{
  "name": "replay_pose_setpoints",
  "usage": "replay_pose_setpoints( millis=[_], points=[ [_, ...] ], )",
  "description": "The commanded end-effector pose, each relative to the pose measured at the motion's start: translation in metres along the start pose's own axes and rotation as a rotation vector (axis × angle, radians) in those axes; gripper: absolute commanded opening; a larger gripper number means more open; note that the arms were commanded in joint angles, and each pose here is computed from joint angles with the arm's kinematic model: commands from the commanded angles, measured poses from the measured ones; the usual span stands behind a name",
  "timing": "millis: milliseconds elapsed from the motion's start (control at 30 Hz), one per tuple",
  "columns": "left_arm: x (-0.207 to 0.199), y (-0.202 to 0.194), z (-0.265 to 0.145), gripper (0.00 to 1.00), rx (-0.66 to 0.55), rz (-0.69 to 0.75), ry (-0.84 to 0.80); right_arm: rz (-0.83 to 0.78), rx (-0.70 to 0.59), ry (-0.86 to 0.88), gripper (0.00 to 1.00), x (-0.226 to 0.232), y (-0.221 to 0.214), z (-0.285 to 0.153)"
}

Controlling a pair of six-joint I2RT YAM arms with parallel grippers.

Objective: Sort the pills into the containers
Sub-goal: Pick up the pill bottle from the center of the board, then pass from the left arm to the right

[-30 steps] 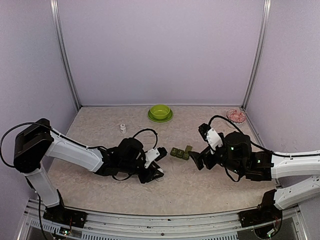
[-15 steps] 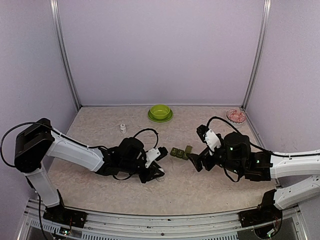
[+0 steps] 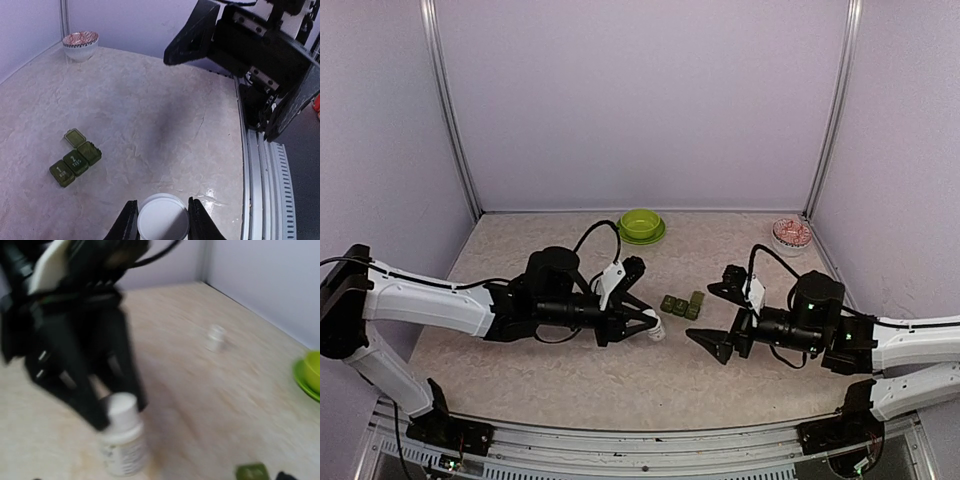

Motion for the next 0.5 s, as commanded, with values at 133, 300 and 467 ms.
replay_pose_setpoints(
  millis=[133,300,467],
  points=[
    [-0.043,0.031,-0.024,0.14,-0.139,-0.009,-0.228,-0.091,-0.241,0.186,0.98,0.017,0.035,-0.005],
    [-0.062,0.039,-0.035,0.14,-0.210,0.022,-0.311,-0.120,-0.307,0.242,0.92,0.025,0.048,-0.002],
    [-0.076,0.041,-0.042,0.15,-0.271,0.062,-0.343,-0.118,-0.340,0.250,0.87,0.031,0.056,0.006]
  ],
)
Point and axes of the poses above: each gripper's point midway between its finger pads, its own z axis out along the fingers, its own x axis along the line the jaws close on, y = z × x, the point moved 7 cm from there along -z, back along the fingers, and after that the axes turned 15 degrees about -z, right-handed, at the moved point
